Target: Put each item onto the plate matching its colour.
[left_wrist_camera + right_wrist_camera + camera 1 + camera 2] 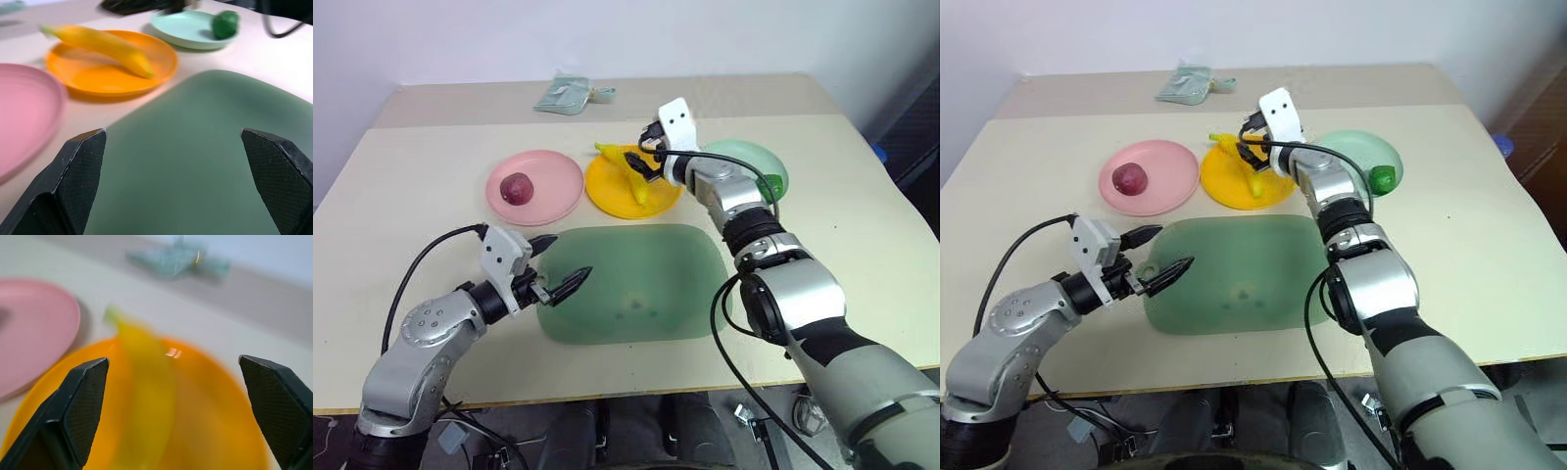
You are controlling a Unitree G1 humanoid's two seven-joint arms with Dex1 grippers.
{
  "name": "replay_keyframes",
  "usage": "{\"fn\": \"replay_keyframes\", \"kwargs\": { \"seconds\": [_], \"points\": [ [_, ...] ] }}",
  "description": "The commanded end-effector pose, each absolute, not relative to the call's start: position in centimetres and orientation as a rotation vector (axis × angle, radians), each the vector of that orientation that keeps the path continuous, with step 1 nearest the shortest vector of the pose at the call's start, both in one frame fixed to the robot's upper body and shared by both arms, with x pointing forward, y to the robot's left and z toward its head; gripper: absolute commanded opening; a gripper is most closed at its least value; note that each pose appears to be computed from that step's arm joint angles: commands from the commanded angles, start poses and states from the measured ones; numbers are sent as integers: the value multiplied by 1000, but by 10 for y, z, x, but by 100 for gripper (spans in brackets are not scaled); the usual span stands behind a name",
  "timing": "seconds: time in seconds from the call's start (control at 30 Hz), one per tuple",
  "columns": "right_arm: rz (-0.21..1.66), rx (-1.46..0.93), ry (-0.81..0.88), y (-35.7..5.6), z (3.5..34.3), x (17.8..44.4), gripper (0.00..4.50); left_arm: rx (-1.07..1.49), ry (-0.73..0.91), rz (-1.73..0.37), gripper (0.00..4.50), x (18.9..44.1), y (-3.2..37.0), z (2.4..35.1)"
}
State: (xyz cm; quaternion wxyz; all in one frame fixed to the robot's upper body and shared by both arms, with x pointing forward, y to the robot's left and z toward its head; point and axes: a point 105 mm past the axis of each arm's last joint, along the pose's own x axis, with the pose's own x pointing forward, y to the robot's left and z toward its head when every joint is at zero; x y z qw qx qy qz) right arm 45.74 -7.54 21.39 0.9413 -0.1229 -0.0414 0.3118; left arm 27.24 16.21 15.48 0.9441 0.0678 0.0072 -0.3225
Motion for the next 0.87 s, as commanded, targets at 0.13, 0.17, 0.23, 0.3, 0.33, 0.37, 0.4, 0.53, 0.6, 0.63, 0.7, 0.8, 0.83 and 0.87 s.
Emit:
{"fn": "replay_keyframes", "kwargs": {
  "seconds": [0.13, 0.17, 0.23, 0.3, 0.33, 0.37, 0.4, 0.53, 0.6, 0.63, 0.7, 0.8, 0.83, 0.87],
  "points": [
    [817, -322, -152, -135, 203, 390, 448, 208, 9, -459, 450, 270, 213, 160],
    [817, -329, -113, -152, 194, 379, 448, 213, 20, -443, 450, 267, 221, 157],
    [815, -334, -47, -180, 181, 361, 448, 214, 34, -422, 450, 262, 230, 155],
    [810, -337, 10, -201, 171, 347, 448, 212, 45, -415, 450, 257, 237, 153],
    [808, -335, 40, -211, 165, 339, 448, 210, 52, -413, 450, 255, 242, 152],
    [807, -333, 59, -217, 163, 334, 448, 209, 56, -413, 450, 253, 245, 152],
    [801, -324, 83, -224, 159, 327, 448, 208, 64, -414, 450, 250, 249, 150],
    [753, -295, 127, -248, 155, 312, 448, 195, 86, -417, 450, 243, 257, 145],
    [745, -300, 134, -252, 155, 311, 448, 191, 87, -421, 450, 243, 255, 144],
    [738, -303, 136, -254, 155, 312, 448, 191, 89, -420, 450, 242, 255, 143],
    [737, -305, 131, -252, 156, 315, 448, 188, 94, -419, 450, 241, 254, 140],
    [744, -305, 118, -247, 157, 321, 448, 184, 95, -417, 450, 239, 252, 139],
    [749, -302, 113, -244, 158, 324, 448, 182, 94, -415, 450, 238, 252, 139],
    [754, -299, 109, -242, 159, 326, 448, 180, 94, -413, 450, 237, 251, 139]
  ]
}}
